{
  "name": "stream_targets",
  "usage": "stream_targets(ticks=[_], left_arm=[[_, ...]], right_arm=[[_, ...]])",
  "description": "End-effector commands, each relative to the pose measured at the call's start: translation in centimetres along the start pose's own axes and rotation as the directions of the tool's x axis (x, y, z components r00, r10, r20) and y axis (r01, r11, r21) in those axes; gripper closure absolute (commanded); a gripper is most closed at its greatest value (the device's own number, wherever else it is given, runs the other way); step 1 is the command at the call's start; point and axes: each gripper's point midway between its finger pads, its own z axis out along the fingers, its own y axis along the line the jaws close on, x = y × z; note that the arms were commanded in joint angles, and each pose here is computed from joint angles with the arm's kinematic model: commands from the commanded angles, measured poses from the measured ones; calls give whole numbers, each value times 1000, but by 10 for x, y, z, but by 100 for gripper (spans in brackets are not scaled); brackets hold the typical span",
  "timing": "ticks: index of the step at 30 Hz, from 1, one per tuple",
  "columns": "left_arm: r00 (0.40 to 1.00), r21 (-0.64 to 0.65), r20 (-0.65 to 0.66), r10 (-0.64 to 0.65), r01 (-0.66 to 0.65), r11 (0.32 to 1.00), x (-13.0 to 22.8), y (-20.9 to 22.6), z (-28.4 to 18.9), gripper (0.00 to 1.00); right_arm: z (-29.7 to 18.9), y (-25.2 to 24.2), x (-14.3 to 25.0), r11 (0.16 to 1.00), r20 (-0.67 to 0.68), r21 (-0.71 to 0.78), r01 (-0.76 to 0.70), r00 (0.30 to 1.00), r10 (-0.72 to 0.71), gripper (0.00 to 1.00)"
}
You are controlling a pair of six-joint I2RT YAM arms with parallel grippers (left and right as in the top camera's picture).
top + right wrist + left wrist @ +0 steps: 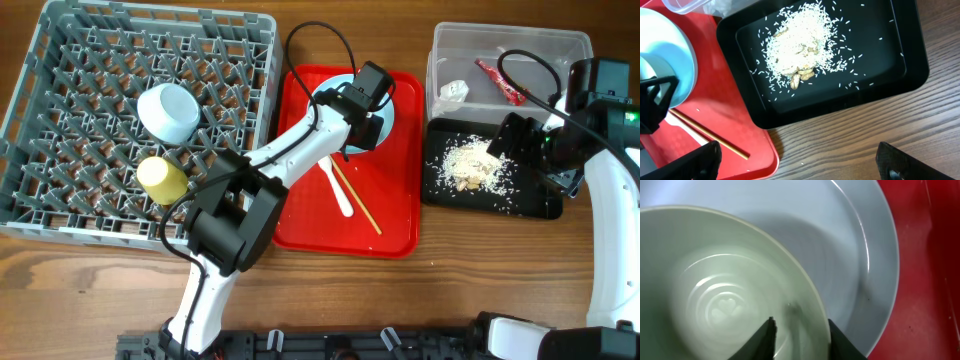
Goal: Sort waste into correct bins and load items into the dishwasher rack
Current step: 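Carry the green bowl with the left gripper and set it in the rack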
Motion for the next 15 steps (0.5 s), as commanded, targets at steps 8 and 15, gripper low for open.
stream_targets(ticks=[8, 15], left_arm=[[1000, -9, 16, 12, -12, 1000, -4, -3, -5, 96], [974, 50, 224, -40, 29, 998, -55, 8, -115, 96]], right_arm=[[-4, -3, 1, 1000, 11, 7, 8, 1000, -8, 0], [-4, -3, 2, 1000, 10, 7, 12, 1000, -12, 0]])
